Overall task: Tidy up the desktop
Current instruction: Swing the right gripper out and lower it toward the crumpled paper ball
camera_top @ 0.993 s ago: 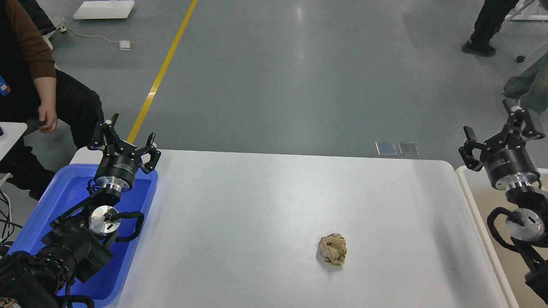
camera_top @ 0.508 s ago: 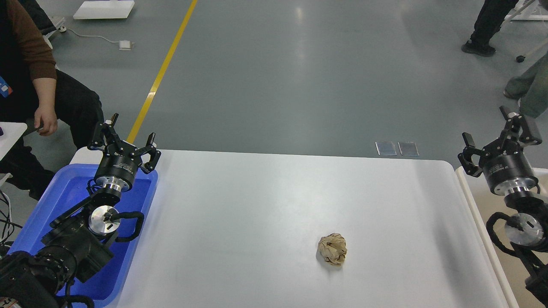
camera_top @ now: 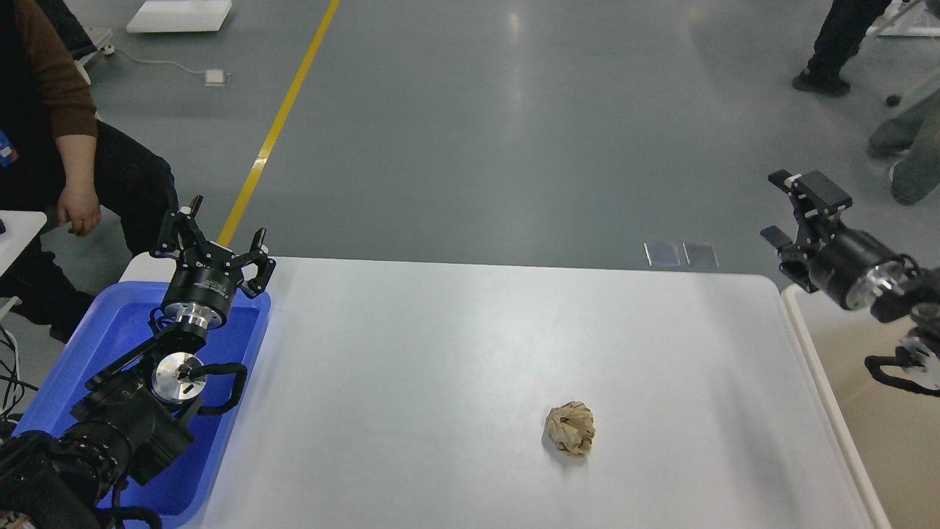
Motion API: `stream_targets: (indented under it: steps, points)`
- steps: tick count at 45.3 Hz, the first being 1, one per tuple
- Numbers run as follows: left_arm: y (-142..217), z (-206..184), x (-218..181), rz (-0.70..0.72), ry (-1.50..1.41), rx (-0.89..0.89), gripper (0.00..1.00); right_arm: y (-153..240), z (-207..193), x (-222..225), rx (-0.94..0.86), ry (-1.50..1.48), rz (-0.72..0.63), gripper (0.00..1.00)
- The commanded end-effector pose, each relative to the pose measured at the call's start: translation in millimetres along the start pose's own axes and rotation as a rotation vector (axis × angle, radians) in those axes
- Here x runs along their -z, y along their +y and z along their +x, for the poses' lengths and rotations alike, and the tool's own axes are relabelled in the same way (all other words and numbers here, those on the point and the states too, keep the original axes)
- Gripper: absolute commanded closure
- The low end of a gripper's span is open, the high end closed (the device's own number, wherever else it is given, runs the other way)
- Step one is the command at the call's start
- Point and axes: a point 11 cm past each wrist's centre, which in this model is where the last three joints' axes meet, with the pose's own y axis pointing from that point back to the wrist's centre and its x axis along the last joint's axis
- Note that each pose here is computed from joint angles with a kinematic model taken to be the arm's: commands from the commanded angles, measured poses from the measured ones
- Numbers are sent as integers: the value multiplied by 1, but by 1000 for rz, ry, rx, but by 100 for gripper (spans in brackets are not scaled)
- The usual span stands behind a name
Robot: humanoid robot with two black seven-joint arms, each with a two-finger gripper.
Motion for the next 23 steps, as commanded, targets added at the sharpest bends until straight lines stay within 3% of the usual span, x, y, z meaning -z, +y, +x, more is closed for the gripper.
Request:
stream_targets:
  steps: [1,12,23]
  points:
    - [0,0,0,0,0,-1,0,-11,-7,45,229,444,-30,0]
    - [0,0,0,0,0,-1,0,-19,-35,91,462,850,5,0]
    - [0,0,0,0,1,1,0,-34,-95,122,700,1155,89,0]
